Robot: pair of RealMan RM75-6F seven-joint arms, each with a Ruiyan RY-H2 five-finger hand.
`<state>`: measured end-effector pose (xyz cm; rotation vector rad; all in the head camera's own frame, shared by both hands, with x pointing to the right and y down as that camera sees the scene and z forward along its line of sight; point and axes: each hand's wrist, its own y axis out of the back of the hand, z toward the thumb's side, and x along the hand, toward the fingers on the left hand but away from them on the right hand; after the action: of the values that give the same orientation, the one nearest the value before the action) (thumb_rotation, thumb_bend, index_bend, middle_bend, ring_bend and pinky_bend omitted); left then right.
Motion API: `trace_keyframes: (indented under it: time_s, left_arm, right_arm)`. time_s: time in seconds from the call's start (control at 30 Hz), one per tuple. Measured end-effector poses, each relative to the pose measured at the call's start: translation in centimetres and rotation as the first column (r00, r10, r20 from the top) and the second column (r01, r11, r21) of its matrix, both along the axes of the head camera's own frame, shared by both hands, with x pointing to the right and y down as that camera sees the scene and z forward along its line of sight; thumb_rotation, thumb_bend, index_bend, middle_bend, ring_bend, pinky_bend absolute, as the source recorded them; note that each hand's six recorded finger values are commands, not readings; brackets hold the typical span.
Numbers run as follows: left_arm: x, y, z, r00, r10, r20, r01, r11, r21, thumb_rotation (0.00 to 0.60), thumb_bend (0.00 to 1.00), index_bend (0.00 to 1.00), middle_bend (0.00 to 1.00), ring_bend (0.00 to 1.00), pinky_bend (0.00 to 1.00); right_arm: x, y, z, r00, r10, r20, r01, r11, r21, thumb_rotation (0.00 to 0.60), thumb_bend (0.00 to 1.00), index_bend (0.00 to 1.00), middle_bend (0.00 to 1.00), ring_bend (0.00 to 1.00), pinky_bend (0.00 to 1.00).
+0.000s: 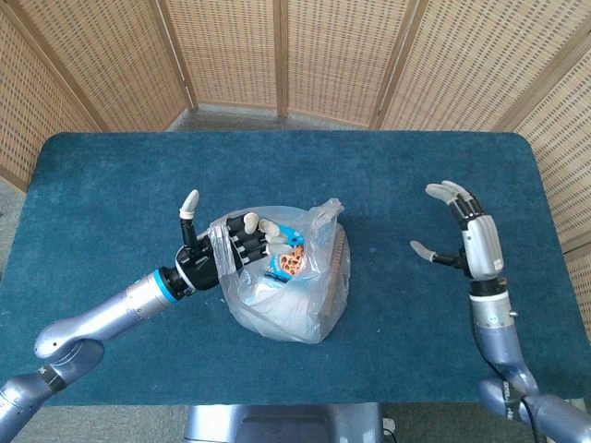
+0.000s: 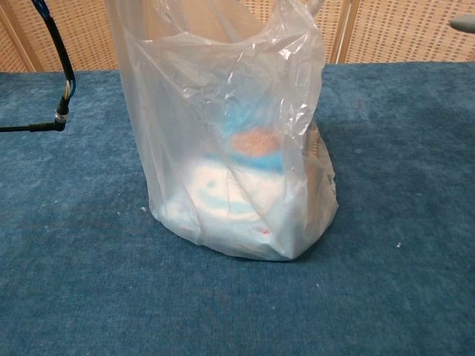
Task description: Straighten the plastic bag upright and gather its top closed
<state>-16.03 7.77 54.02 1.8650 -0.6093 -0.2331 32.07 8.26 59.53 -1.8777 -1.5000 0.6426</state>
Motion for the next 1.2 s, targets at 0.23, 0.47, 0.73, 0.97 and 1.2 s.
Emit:
trace_keyframes:
  time_s: [0.23,0.47,0.73,0.97,1.2]
  left_arm:
    - [0.5,-0.5,0.5,1.0,-0.01,0.016,0.01,1.0,0.006,0.0,0.13,0.48,0.37,0.26,0.21]
    - [1.0,-0.8,1.0,1.0,-0.015,0.022,0.014,1.0,0.006,0.0,0.13,0.48,0.37,0.26,0.21]
    - [1.6,-1.3,1.2,0.999,-0.018,0.027,0.018,1.0,0.012,0.0,0.13,0.48,0.37,0.26,0.21]
    - [2.3,-1.7,1.5,1.0,-0.015,0.025,0.015,1.0,0.011,0.0,0.13,0.48,0.37,0.26,0.21]
    - [3.1,-2.2,1.7,0.999,-0.011,0.03,0.011,1.0,0.016,0.0,0.13,0.48,0.37,0.26,0.21]
  right_arm:
    - [-2.3,-0.5,1.5,0.998,0.002,0.063,-0.001,1.0,-0.022,0.6,0.1,0.22,0.24,0.16,0.14]
    - [-4.4,-0.6,2.6,0.993,-0.003,0.12,0.011,0.998,-0.063,0.6,0.1,0.22,0.24,0.16,0.13]
    - [-6.0,-1.5,2.8,0.985,0.022,0.171,-0.006,0.996,-0.092,0.6,0.09,0.23,0.24,0.15,0.13]
    - [-7.8,-2.7,2.9,0.979,0.042,0.198,-0.02,0.994,-0.111,0.6,0.08,0.23,0.23,0.15,0.12]
    - [-9.0,-3.1,3.3,0.962,0.068,0.263,-0.025,0.986,-0.163,0.6,0.07,0.22,0.23,0.14,0.12]
